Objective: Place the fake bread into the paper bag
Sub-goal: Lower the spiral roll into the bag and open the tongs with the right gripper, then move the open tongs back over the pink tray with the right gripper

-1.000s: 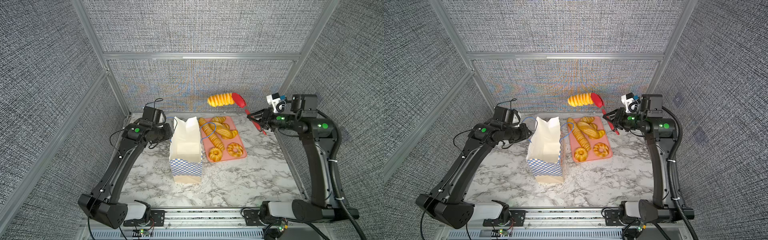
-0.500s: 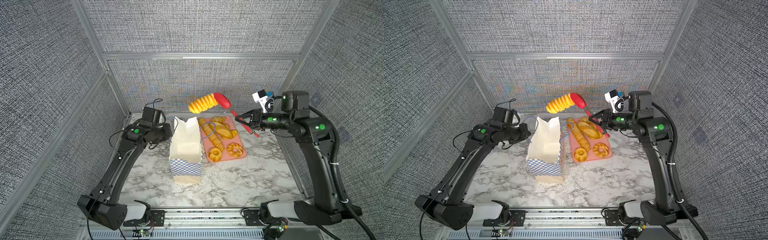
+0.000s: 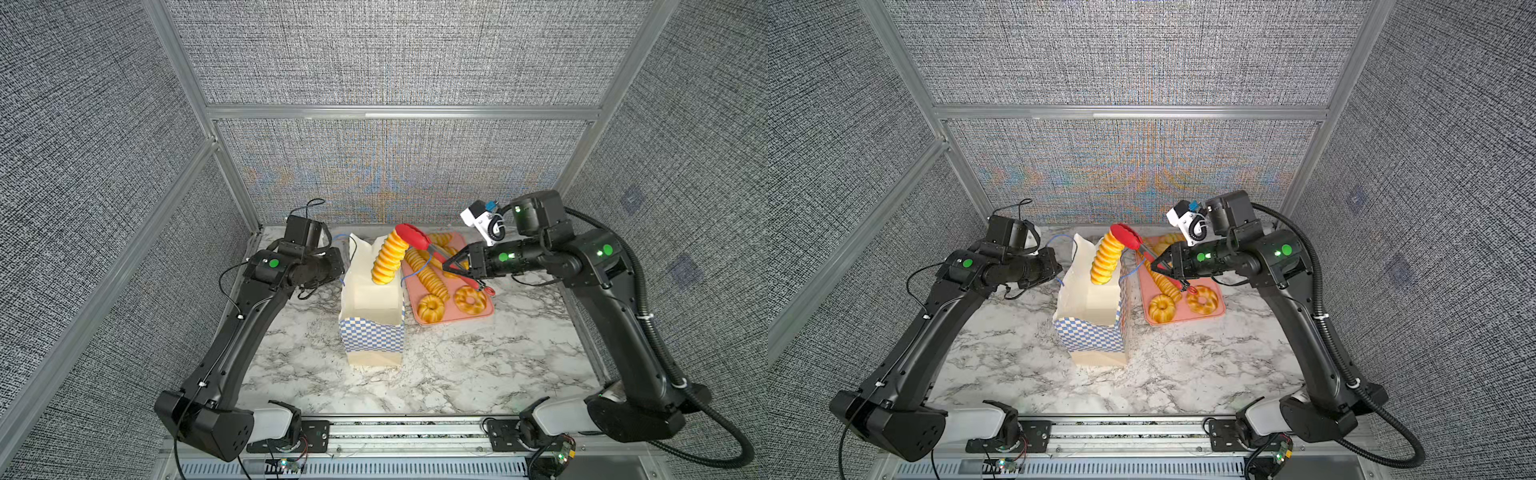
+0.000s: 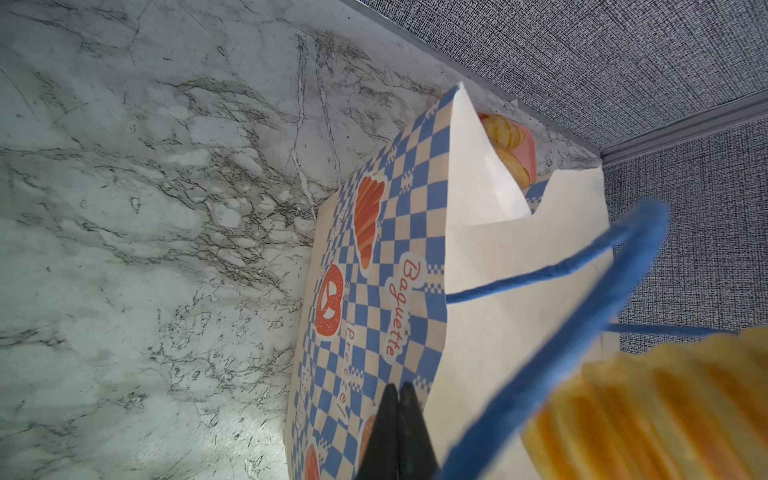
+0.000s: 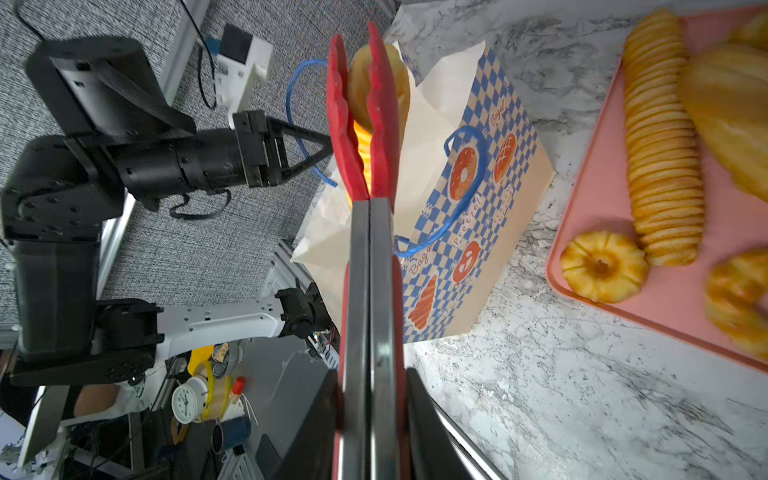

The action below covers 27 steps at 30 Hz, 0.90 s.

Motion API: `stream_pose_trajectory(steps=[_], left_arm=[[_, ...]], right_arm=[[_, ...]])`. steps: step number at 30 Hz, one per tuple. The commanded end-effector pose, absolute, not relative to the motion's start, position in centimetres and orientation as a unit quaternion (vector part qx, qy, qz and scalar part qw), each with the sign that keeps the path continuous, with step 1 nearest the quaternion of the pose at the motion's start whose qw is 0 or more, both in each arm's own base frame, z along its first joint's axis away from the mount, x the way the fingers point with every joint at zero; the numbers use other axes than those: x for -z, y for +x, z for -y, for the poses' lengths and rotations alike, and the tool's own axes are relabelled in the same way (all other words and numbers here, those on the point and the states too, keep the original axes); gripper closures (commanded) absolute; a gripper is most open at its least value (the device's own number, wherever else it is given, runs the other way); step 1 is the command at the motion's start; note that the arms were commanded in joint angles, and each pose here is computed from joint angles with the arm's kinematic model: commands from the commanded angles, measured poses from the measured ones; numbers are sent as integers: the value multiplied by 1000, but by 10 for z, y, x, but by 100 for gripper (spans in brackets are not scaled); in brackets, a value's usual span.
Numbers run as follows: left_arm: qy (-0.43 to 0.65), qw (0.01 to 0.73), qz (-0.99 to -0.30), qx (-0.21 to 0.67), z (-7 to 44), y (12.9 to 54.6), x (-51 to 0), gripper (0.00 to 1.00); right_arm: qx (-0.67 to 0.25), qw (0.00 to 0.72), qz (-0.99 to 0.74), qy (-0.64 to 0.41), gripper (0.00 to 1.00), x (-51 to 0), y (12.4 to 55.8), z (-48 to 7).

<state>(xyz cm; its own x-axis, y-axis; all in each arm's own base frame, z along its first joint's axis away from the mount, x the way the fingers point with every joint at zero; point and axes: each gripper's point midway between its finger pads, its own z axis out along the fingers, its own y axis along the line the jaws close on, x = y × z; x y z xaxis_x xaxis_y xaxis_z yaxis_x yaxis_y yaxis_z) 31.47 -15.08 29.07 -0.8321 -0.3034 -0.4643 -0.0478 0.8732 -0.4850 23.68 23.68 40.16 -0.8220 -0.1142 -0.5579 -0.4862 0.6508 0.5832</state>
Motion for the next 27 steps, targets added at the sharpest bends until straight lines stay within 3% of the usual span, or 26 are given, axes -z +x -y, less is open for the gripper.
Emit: stream_pose_trajectory(steps=[1,12,27], left_arm=[[-97,285,-924,236,150,317,-295,100],[-101,289,-922,238,148,313,-297,100],[-106,286,-923,235,146,311,-295,100]], right_arm=[[-362,246,-878,-195,84,-395,235,-246],[-358,243,-876,-213,54,-389,234,-265],[-347,293,-865,-215,53,-409,239,-257]])
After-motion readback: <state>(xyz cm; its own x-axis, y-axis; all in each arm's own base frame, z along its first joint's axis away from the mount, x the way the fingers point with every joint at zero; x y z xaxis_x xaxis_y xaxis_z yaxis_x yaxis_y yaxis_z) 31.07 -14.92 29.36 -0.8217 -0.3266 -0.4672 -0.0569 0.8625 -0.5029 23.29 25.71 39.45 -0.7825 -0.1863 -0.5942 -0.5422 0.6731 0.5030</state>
